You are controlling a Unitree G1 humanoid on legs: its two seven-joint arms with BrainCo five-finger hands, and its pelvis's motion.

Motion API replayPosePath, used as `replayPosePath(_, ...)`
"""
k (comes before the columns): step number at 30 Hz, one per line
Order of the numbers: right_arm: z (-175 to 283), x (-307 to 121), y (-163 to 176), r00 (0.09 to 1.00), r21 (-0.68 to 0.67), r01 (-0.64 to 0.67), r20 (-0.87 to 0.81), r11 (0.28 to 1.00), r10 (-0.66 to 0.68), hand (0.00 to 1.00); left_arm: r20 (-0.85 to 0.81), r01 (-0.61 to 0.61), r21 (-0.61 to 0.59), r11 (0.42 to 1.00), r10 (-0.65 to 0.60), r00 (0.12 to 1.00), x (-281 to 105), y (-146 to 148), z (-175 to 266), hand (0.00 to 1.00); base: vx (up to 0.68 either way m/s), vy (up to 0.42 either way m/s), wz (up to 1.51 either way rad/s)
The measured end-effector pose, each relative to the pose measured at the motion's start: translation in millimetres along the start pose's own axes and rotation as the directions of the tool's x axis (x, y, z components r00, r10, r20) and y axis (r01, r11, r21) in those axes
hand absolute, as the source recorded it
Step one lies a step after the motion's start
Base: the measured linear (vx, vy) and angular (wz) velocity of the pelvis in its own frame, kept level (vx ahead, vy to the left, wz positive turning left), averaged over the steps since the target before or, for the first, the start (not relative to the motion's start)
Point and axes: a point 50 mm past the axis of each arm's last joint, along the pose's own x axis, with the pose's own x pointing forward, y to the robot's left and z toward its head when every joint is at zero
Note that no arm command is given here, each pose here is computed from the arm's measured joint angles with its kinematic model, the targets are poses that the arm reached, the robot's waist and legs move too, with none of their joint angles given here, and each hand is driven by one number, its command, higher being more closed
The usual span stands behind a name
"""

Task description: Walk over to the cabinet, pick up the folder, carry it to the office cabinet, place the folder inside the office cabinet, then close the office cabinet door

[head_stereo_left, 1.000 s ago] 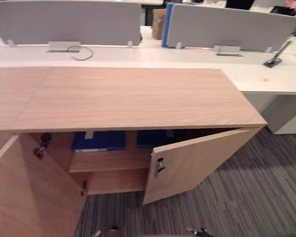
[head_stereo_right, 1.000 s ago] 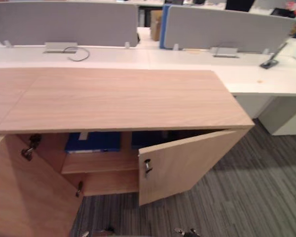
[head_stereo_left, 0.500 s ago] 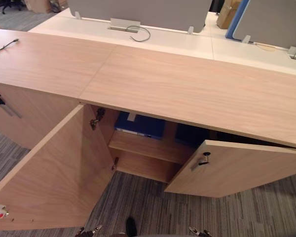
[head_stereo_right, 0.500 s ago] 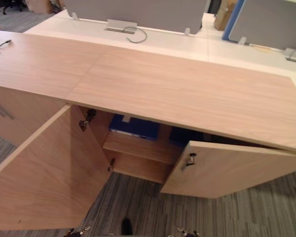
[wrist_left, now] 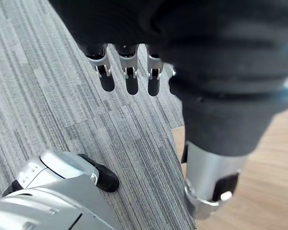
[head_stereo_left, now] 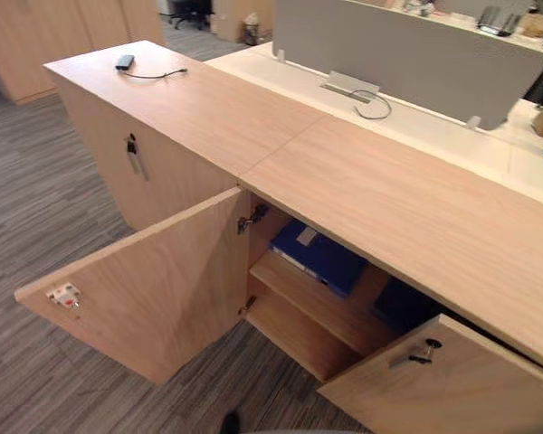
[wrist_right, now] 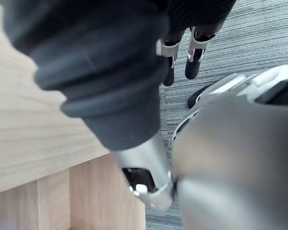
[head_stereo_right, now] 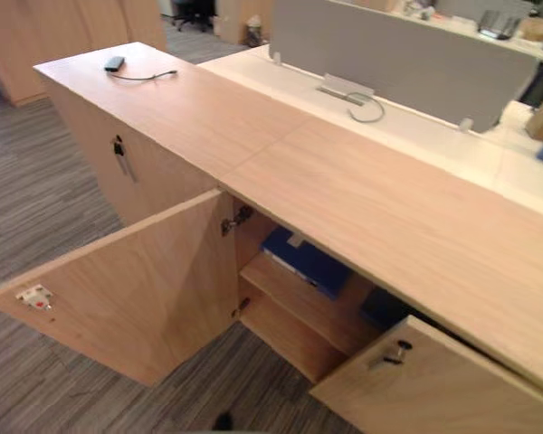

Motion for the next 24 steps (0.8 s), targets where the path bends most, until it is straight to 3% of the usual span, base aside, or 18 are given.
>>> replayPosePath(9, 24, 2, 11, 0.996, -0.051, -0.006, 0.084, 0.999, 0.01, 0.0, 0.074, 0.031, -0.102, 0.994, -0.024, 0.997, 2, -19, 24, 0.0, -0.08, -0.202, 0.52)
replayPosePath(16, 11, 1, 6, 0.998, 0.118, 0.029, 0.046, 0.993, -0.035, 0.0, 0.075, 0.035, -0.072, 0.997, -0.03, 0.997, 3, -17, 27, 0.0, -0.02, 0.13, 0.41)
replayPosePath(24, 13, 1, 7, 0.998, 0.101, 0.024, 0.05, 0.995, -0.029, 0.0, 0.062, 0.043, -0.058, 0.997, -0.039, 0.997, 3, -20, 26, 0.0, 0.04, 0.052, 0.06)
